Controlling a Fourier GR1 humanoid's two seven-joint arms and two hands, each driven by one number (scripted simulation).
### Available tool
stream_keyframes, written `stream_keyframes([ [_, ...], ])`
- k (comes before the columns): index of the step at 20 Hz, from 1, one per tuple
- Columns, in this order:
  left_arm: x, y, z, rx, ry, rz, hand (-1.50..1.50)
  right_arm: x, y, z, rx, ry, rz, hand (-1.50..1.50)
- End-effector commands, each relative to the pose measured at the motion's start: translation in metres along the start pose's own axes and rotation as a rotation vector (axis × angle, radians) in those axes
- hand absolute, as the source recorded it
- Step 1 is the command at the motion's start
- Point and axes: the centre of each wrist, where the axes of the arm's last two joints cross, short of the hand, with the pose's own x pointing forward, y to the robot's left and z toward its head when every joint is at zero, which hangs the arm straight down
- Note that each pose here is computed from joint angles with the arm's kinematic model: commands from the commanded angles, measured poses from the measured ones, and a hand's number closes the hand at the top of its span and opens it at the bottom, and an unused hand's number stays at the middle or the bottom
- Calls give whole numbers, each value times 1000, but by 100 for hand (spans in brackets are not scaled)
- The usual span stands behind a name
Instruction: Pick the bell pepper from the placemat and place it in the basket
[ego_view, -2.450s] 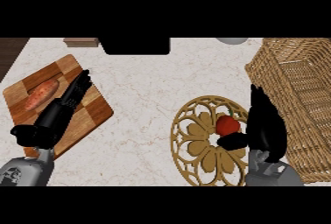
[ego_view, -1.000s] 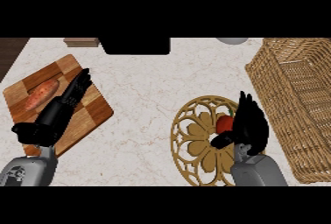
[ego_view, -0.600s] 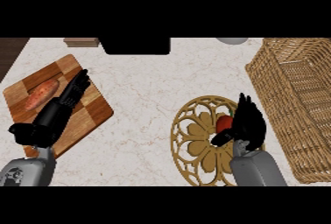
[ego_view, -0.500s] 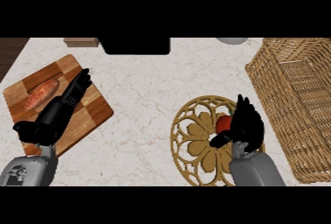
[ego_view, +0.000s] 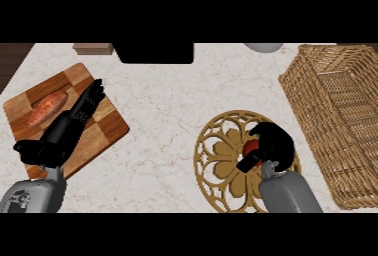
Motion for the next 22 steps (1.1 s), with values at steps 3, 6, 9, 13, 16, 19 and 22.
stream_keyframes([
  [3, 6, 7, -7, 18, -4, -5, 0, -14, 23, 3, 33, -41, 123, 150],
  [6, 16, -5, 2, 3, -15, -5, 0, -7, 33, 4, -22, -82, 196, 150],
  [9, 0, 6, 0, 9, 12, -31, 0, -23, 21, 18, 9, -232, 268, 150],
  [13, -3, 3, 1, 21, 15, 1, 0, -54, 37, 55, 175, -711, 411, 150],
  [16, -12, 4, 8, 60, 50, 7, 0, -81, 34, 80, 206, -944, 426, 150],
  [19, -9, 10, 14, 56, 43, -20, 0, -121, 20, 101, 239, -1064, 343, 150],
  [22, -9, 17, 13, 67, 27, -23, 0, -156, -8, 105, 280, -1089, 191, 150],
])
